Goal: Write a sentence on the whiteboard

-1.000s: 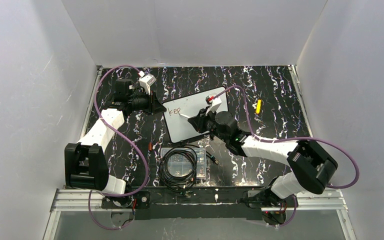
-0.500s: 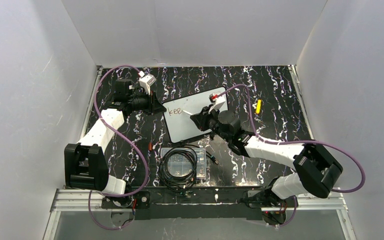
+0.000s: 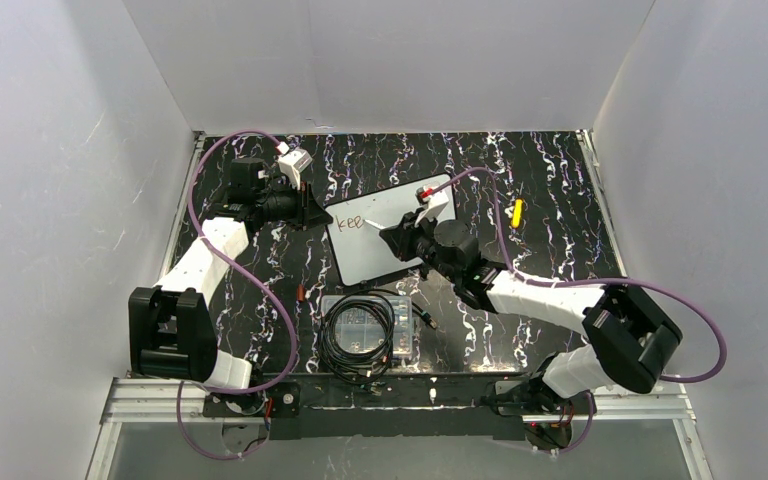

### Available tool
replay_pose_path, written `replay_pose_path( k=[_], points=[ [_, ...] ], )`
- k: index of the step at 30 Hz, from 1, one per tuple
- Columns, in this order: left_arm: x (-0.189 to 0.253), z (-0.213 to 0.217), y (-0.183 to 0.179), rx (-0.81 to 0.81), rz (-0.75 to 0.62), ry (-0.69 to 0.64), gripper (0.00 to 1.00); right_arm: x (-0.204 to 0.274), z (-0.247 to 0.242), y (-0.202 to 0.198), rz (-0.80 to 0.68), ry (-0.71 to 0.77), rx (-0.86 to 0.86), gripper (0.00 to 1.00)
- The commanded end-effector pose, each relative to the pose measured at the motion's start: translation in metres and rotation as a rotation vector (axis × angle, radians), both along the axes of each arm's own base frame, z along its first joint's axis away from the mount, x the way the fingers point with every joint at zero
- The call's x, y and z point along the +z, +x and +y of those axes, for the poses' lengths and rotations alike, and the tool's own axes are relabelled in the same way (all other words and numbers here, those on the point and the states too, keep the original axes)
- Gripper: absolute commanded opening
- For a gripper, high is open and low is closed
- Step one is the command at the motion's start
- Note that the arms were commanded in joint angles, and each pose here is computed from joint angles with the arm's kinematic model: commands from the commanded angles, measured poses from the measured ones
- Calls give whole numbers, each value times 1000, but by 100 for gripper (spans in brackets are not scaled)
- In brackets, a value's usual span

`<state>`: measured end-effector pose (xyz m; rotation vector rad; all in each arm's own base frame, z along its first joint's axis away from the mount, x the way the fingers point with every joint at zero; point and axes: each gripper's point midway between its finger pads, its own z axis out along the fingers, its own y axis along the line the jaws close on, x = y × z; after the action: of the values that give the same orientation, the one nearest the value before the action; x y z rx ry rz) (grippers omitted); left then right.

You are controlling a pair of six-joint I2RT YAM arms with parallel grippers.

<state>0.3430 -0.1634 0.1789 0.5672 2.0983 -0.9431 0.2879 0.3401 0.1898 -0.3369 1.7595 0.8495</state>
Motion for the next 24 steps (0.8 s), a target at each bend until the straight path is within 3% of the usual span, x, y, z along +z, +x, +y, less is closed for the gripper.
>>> replay_pose_path(
  k=[1,10,24],
  points=[
    [25,6,4,6,-94,14,0,36,7,13,-87,66,-24,1],
    [24,6,4,7,-92,15,0,32,5,17,-83,56,-49,1],
    [26,6,4,8,-96,15,0,-21,-10,-4,39,-7,-30,1]
  ],
)
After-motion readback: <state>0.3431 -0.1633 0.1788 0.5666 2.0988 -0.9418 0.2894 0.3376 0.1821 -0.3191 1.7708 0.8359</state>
